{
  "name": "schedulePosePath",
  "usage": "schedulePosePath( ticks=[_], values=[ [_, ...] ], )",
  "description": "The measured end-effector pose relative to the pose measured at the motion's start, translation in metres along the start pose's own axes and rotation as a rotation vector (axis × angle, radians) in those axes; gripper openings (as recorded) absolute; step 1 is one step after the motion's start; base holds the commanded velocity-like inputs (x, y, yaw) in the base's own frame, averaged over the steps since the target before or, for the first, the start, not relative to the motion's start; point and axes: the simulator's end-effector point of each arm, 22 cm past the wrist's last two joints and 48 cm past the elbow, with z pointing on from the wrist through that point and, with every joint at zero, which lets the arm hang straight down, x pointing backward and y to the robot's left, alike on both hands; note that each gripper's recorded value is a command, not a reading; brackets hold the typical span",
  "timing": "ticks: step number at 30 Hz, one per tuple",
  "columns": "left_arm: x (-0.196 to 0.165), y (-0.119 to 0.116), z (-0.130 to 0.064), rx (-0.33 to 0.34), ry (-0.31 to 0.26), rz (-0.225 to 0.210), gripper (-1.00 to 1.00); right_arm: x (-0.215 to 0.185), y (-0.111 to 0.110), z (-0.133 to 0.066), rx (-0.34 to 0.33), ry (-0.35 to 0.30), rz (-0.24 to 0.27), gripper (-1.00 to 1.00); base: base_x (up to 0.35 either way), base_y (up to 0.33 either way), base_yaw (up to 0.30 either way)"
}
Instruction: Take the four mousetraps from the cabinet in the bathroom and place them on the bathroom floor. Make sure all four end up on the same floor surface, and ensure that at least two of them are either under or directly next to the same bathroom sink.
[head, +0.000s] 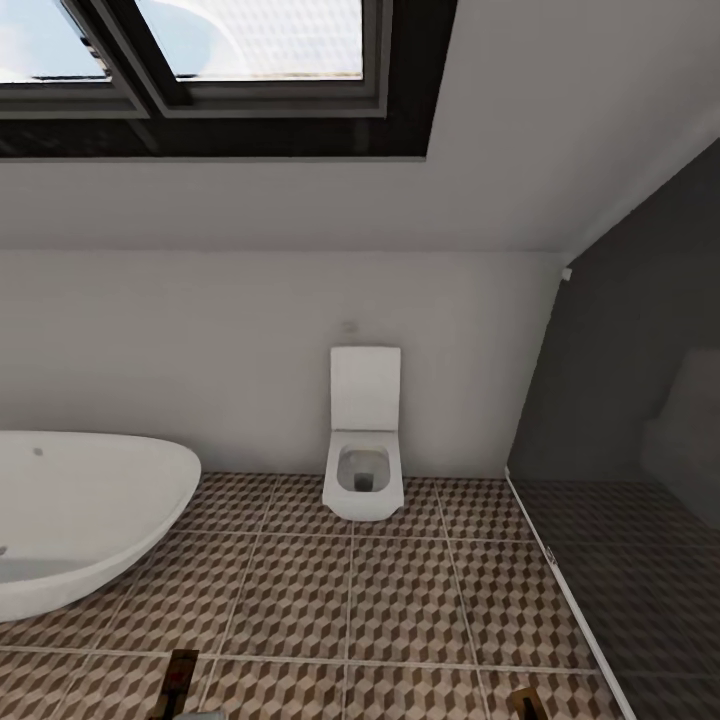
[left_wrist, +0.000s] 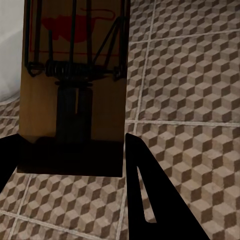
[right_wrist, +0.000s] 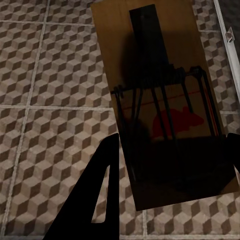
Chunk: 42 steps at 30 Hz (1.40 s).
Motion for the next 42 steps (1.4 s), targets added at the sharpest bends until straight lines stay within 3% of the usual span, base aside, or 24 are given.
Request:
schedulePosePath(
  ticks=[10, 13, 15, 18, 21, 23, 24, 27, 31, 37, 42],
  values=[
    [-0.001, -0.001, 0.0, 0.001, 0.001, -0.002, -1.0, 0.0, 0.001, 0.0, -0.005, 0.001, -0.001, -1.0, 0.0, 0.0, 0.0],
    [0.015, -0.013, -0.002, 0.016, 0.087, 0.024, -1.0, -0.002, 0.002, 0.001, -0.006, 0.001, 0.0, -1.0, 0.0, 0.0, 0.0],
    [0.035, -0.032, -0.006, 0.053, 0.225, 0.074, -1.0, -0.007, 0.006, 0.004, -0.013, 0.01, -0.004, -1.0, 0.0, 0.0, 0.0],
    [0.033, -0.067, -0.007, 0.146, 0.356, 0.113, -1.0, -0.032, 0.02, 0.015, -0.045, 0.024, -0.035, -1.0, 0.0, 0.0, 0.0],
    [-0.006, -0.11, -0.009, 0.252, 0.403, 0.092, -1.0, -0.084, 0.037, 0.026, -0.066, 0.024, -0.104, -1.0, 0.0, 0.0, 0.0],
    [-0.028, -0.118, -0.007, 0.272, 0.432, 0.051, -1.0, -0.133, 0.041, 0.032, -0.048, -0.024, -0.128, -1.0, 0.0, 0.0, 0.0],
    [-0.035, -0.118, -0.005, 0.272, 0.437, 0.033, -1.0, -0.146, 0.041, 0.034, -0.041, -0.04, -0.13, -1.0, 0.0, 0.0, 0.0],
    [-0.1, -0.107, 0.022, 0.248, 0.405, -0.087, -1.0, -0.226, 0.04, 0.044, -0.007, -0.112, -0.139, -1.0, 0.0, 0.0, 0.0],
    [-0.154, -0.096, 0.042, 0.233, 0.359, -0.129, -1.0, -0.279, 0.055, 0.053, -0.009, -0.119, -0.131, -1.0, 0.0, 0.0, 0.0],
    [-0.177, -0.08, 0.055, 0.209, 0.352, -0.132, -1.0, -0.29, 0.073, 0.056, -0.018, -0.1, -0.112, -1.0, 0.0, 0.0, 0.0],
    [-0.153, -0.087, 0.05, 0.212, 0.407, -0.114, -1.0, -0.279, 0.096, 0.058, -0.043, -0.071, -0.087, -1.0, 0.0, 0.0, 0.0]
  ],
)
